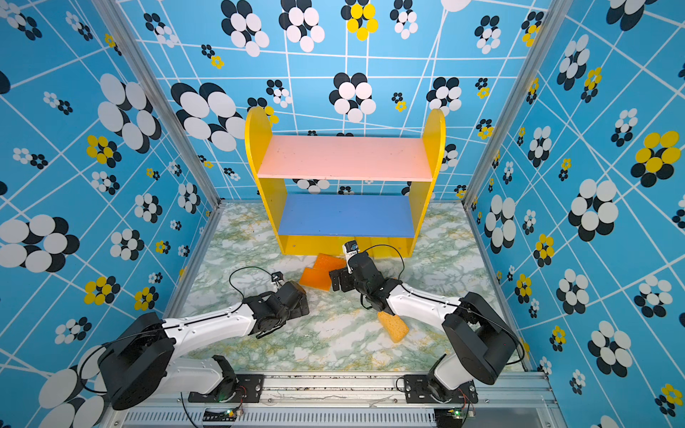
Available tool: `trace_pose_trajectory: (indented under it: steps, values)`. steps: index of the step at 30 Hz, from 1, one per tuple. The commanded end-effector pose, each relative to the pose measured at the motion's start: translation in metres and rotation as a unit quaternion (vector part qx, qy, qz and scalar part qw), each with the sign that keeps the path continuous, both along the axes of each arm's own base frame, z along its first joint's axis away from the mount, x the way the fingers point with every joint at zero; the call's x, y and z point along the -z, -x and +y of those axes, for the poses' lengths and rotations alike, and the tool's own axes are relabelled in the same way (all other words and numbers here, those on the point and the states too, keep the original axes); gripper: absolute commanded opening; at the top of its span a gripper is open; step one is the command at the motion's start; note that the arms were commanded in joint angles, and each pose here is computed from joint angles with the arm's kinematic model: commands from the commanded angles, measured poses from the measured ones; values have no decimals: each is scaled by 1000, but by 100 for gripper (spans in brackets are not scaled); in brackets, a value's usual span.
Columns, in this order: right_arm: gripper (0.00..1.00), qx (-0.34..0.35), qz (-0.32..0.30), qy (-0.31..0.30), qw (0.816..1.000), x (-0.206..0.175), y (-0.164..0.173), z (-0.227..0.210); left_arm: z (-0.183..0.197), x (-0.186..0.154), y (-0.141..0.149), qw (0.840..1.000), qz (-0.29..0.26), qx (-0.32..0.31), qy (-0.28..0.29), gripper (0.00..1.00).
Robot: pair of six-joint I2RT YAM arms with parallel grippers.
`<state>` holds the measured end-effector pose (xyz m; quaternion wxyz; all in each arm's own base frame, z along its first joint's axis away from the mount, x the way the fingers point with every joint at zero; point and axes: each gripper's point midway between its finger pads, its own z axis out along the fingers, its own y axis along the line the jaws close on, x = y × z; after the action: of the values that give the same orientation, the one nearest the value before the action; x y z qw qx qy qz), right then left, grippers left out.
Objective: Arrange cleaning sponges on a shelf
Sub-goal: Pick up the cleaning sponge from the center of the table.
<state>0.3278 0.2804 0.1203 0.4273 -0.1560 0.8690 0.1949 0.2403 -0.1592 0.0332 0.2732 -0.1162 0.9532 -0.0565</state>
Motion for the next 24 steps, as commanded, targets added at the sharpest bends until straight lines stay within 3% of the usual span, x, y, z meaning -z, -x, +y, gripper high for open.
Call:
trace_pose_trajectory:
  steps: [1, 11, 14, 18, 24]
  values:
    - [99, 16, -6, -11, 1000, -5, -1, -7, 0, -3, -4, 1000, -15, 4, -21, 99]
    - [99, 16, -3, -14, 1000, -2, -1, -6, 8, 7, 3, 998, -1, -5, -56, 97]
    - [99, 17, -5, -16, 1000, -2, -1, -6, 12, 12, 5, 998, 7, -7, -65, 88]
    - [99, 15, -4, -15, 1000, -1, 0, -6, 13, 15, 6, 998, 9, -7, -69, 88]
    - [99, 15, -4, -17, 1000, 0, 0, -6, 22, 16, 10, 997, 13, -15, -81, 80]
